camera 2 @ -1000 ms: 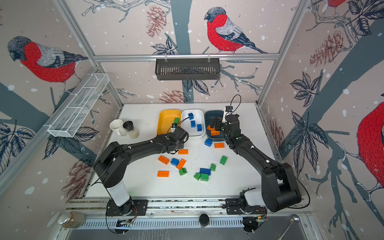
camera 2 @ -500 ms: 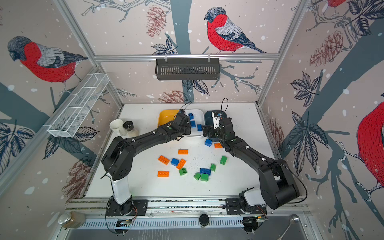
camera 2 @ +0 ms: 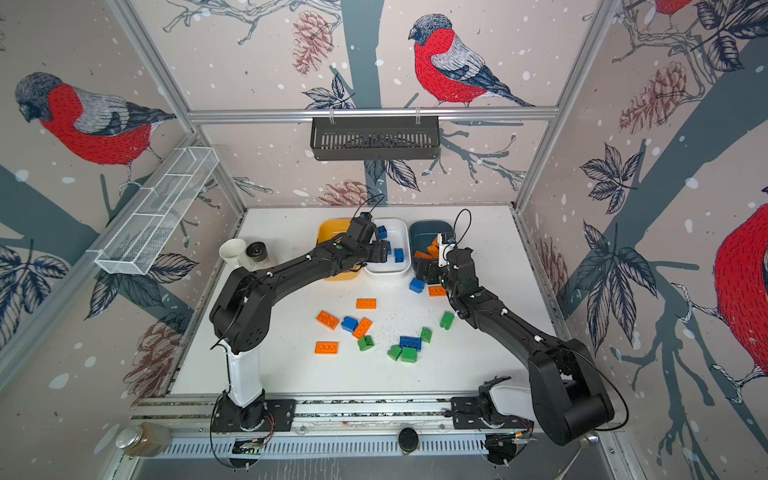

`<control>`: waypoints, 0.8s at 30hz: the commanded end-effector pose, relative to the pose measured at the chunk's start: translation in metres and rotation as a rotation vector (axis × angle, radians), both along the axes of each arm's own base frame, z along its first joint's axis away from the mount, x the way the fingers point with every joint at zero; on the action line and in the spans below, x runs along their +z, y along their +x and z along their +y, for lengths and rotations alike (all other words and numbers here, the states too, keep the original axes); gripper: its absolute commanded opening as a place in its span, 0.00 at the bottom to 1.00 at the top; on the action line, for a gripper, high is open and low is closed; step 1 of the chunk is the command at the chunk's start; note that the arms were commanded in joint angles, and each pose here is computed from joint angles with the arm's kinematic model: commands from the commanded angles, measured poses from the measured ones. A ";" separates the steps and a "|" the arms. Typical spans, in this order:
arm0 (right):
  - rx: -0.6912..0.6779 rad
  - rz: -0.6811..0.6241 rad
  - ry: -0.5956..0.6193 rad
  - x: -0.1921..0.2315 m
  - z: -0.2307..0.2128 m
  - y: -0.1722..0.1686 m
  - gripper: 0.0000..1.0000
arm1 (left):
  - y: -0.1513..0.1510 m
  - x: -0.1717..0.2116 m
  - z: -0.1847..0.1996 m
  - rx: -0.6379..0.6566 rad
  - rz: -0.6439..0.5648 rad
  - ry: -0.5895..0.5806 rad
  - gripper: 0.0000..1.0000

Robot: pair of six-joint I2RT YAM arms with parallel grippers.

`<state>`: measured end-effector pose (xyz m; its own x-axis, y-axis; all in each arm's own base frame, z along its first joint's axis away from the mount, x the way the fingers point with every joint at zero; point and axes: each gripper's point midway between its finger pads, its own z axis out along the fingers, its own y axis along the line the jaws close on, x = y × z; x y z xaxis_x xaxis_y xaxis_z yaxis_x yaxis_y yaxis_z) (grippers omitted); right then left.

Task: Sort the legos into containers by color
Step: 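Drop the blue brick into the white tray with the left gripper, then lower the left gripper onto a green brick near the robot and close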

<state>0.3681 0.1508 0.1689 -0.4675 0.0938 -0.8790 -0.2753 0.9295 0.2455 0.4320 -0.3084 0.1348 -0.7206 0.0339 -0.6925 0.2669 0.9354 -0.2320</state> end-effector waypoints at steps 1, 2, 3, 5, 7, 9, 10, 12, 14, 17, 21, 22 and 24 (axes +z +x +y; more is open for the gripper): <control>-0.067 -0.031 0.015 0.008 -0.012 -0.001 1.00 | -0.028 0.011 -0.005 -0.129 -0.025 -0.005 0.96; -0.086 -0.035 0.014 0.008 -0.016 -0.001 1.00 | -0.043 0.010 -0.004 -0.168 -0.013 0.009 0.97; -0.099 -0.039 0.015 0.009 -0.020 -0.001 0.99 | -0.059 0.007 -0.002 -0.207 0.001 0.029 0.97; -0.125 -0.054 0.025 0.011 -0.025 -0.001 0.99 | -0.099 -0.001 -0.001 -0.316 0.037 0.083 0.97; -0.145 -0.062 0.030 0.012 -0.030 0.001 0.99 | -0.139 -0.005 -0.003 -0.430 0.080 0.132 0.97; -0.156 -0.065 0.029 0.012 -0.032 0.002 0.99 | -0.176 -0.015 -0.002 -0.509 0.156 0.169 0.95; -0.161 -0.065 0.028 0.012 -0.033 0.003 0.99 | -0.194 -0.020 -0.002 -0.545 0.214 0.162 0.94; -0.168 -0.065 0.026 0.013 -0.034 0.004 1.00 | -0.225 -0.034 0.002 -0.595 0.328 0.139 0.91; -0.172 -0.068 0.031 0.014 -0.034 0.005 1.00 | -0.247 -0.052 0.012 -0.602 0.419 0.152 0.87; -0.177 -0.069 0.042 0.013 -0.034 0.006 1.00 | -0.267 -0.073 0.027 -0.592 0.497 0.198 0.81; -0.179 -0.061 0.055 0.012 -0.033 0.007 0.99 | -0.275 -0.080 0.028 -0.607 0.498 0.192 0.78; -0.180 -0.057 0.059 0.011 -0.033 0.007 1.00 | -0.275 -0.082 0.027 -0.606 0.494 0.188 0.76; -0.184 -0.055 0.066 0.010 -0.034 0.006 1.00 | -0.275 -0.086 0.025 -0.610 0.487 0.185 0.74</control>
